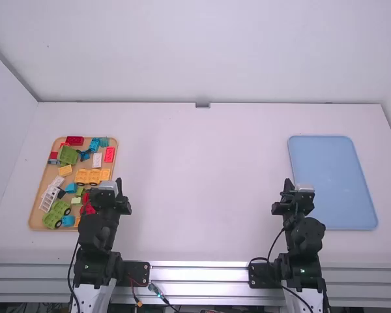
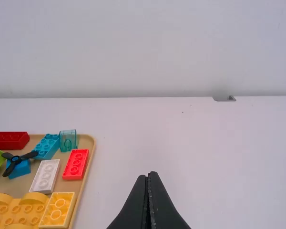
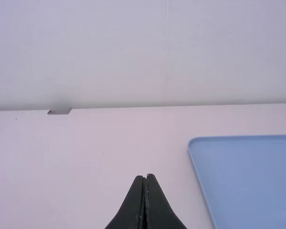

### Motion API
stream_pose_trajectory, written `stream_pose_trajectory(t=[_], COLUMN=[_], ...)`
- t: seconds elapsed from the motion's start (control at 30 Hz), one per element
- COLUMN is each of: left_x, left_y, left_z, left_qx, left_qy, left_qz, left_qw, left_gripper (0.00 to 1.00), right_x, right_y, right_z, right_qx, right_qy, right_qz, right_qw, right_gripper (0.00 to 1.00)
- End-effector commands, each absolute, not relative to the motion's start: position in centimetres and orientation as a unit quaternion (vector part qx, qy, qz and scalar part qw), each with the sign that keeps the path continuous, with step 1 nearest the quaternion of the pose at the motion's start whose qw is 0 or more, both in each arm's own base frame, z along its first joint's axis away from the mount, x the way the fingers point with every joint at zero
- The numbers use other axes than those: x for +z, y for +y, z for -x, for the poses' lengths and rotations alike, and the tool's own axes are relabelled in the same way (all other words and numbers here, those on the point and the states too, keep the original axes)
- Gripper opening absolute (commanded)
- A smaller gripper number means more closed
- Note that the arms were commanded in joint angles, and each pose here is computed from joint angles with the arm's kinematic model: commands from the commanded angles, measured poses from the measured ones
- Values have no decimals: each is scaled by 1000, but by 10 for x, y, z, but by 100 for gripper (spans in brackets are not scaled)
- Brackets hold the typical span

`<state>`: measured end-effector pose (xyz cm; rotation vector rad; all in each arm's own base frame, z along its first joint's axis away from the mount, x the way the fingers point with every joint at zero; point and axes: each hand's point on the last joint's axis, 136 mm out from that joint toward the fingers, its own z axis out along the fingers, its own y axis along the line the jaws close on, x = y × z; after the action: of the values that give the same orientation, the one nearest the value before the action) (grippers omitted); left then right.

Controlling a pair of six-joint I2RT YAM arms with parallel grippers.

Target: Assemble lego blocks to make yellow taxi

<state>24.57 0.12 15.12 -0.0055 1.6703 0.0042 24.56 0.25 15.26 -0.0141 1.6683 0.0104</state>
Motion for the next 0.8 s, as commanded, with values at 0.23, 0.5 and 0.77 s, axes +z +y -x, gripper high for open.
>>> stream_pose_trajectory(t=[0.23, 0.5, 0.77], left_x=[155, 169, 192], left_y=[1, 1, 7], left_z=[-246, -247, -255], left_qx=[2, 7, 19], left_qy=[742, 753, 771], left_qz=[1, -2, 1], left_qw=[671, 659, 636], left_gripper=[3, 10, 21], right_x=[156, 169, 191], right_y=[3, 6, 10], right_z=[-246, -248, -256], right_qx=[5, 6, 4], right_qy=[741, 746, 756], right_qz=[8, 17, 27], right_qw=[672, 666, 654], right_gripper=[3, 10, 21])
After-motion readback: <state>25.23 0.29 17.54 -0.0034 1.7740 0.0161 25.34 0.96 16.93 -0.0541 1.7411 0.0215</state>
